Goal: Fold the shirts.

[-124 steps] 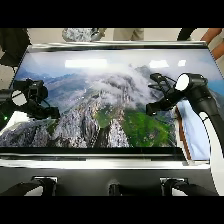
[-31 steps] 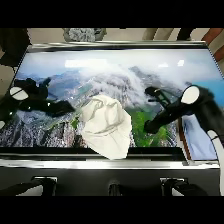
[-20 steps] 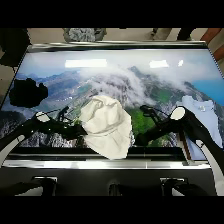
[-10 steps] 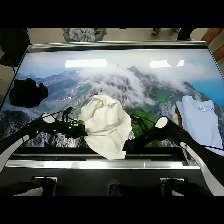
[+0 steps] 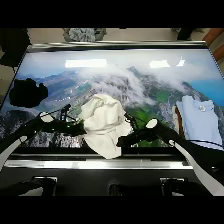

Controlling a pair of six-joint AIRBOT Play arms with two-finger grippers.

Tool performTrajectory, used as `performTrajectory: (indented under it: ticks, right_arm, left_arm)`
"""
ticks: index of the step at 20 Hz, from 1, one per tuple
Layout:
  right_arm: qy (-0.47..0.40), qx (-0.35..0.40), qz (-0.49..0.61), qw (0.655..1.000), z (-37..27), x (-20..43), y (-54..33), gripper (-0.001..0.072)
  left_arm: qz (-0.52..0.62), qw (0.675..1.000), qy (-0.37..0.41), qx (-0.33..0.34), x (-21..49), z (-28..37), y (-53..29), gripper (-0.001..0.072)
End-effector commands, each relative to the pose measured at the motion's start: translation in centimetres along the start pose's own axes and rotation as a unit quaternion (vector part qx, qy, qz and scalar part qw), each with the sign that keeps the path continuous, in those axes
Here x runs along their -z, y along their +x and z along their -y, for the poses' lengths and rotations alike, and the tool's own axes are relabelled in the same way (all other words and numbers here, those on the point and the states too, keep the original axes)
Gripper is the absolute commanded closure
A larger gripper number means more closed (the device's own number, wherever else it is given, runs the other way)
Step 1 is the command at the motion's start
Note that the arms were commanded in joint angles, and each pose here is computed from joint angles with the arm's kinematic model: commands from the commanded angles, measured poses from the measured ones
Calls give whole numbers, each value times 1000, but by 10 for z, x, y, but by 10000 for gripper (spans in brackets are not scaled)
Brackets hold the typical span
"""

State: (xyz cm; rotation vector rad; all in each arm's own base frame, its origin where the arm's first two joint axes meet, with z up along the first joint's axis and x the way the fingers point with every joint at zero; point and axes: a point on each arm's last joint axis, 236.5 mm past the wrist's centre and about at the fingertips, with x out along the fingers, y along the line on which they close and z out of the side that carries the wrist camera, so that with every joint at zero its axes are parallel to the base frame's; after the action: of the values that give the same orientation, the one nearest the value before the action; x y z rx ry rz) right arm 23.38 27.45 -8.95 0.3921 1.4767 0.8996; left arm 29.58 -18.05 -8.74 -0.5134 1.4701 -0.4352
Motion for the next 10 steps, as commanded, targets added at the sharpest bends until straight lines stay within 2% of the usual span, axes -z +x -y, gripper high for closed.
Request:
performTrajectory:
  ticks: [1, 3, 5, 6, 8, 10]
  right_arm:
    - [-88, -2, 6, 996, -20, -20, -14, 670]
    - [-198, 55, 25, 978, -36, -50, -53, 670]
    - [-327, 147, 96, 929, -73, -101, -126, 669]
    - [-382, 193, 149, 891, -104, -125, -175, 669]
    - [-462, 272, 297, 790, -192, -152, -296, 669]
    - [-499, 300, 441, 683, -287, -127, -410, 669]
  left_arm:
    - [28, 998, 60, -8, -17, 15, -25, 681]
    - [85, 988, 127, -32, -45, 39, -74, 681]
    - [167, 963, 204, -51, -72, 83, -149, 681]
    - [223, 943, 239, -54, -82, 115, -199, 681]
    - [354, 887, 295, -31, -82, 191, -312, 681]
    - [474, 812, 342, 6, -48, 264, -426, 680]
